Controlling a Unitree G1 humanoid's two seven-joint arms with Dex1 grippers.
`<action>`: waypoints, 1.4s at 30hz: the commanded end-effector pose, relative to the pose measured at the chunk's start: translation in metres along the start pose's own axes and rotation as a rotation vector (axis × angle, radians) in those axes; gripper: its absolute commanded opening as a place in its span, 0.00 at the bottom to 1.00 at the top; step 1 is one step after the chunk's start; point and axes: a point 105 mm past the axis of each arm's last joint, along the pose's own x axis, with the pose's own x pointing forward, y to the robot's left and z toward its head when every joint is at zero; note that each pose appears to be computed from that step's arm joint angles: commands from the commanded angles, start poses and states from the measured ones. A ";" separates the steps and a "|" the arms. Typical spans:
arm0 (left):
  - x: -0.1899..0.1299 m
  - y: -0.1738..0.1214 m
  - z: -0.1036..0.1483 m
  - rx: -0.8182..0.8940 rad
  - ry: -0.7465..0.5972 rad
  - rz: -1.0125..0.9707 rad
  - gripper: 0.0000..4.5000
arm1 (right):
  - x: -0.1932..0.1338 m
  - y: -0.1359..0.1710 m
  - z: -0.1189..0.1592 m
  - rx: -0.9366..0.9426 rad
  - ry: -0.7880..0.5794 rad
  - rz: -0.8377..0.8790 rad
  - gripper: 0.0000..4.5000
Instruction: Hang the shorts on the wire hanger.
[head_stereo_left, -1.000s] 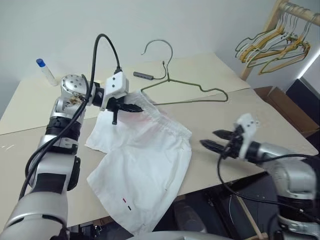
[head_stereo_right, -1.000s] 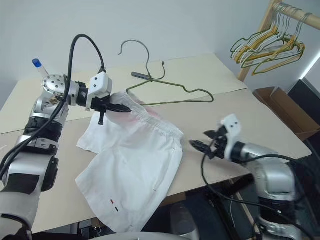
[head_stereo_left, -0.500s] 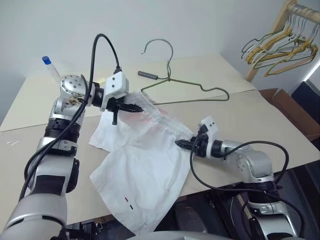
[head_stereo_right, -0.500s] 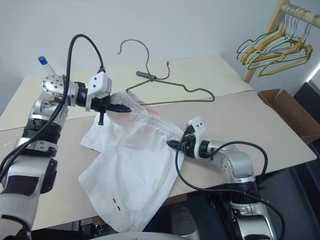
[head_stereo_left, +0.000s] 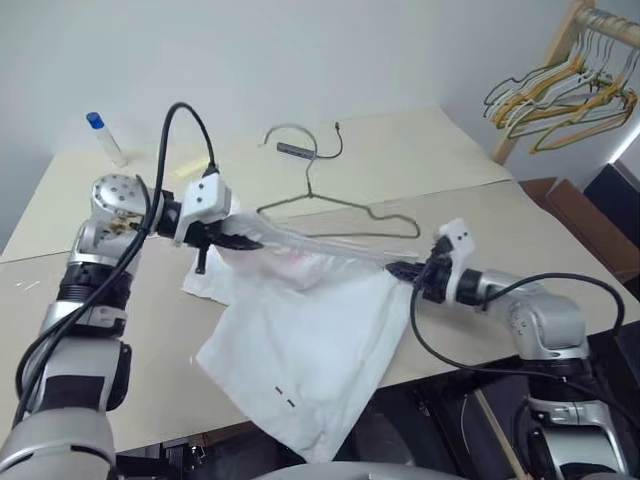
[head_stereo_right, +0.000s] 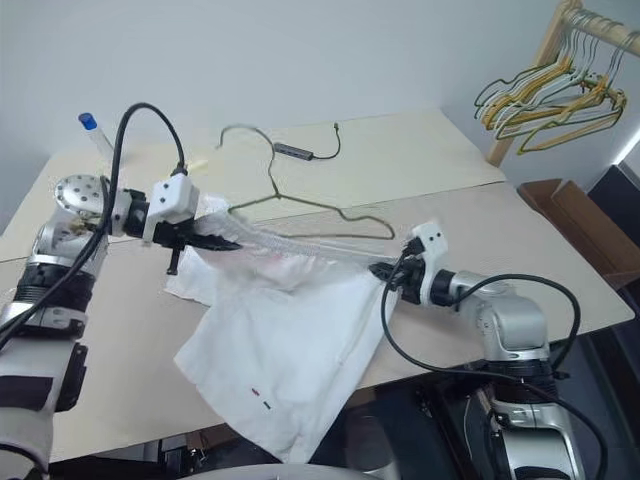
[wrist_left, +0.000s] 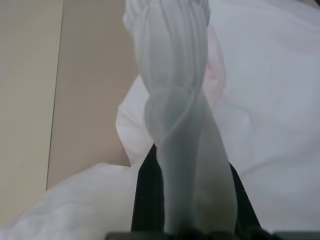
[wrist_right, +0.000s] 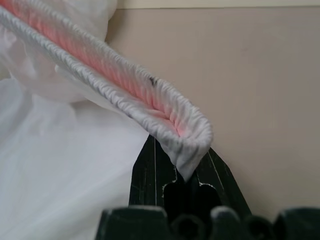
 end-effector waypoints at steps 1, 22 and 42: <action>-0.017 0.008 -0.002 0.025 0.051 0.064 0.00 | -0.020 -0.019 0.022 -0.045 -0.061 -0.072 0.01; 0.002 0.002 -0.046 0.093 0.314 0.042 0.00 | -0.036 0.006 0.065 -0.304 -0.068 0.010 0.01; 0.030 0.025 -0.003 0.107 0.142 0.120 0.00 | -0.030 0.023 0.079 -0.590 0.050 0.043 1.00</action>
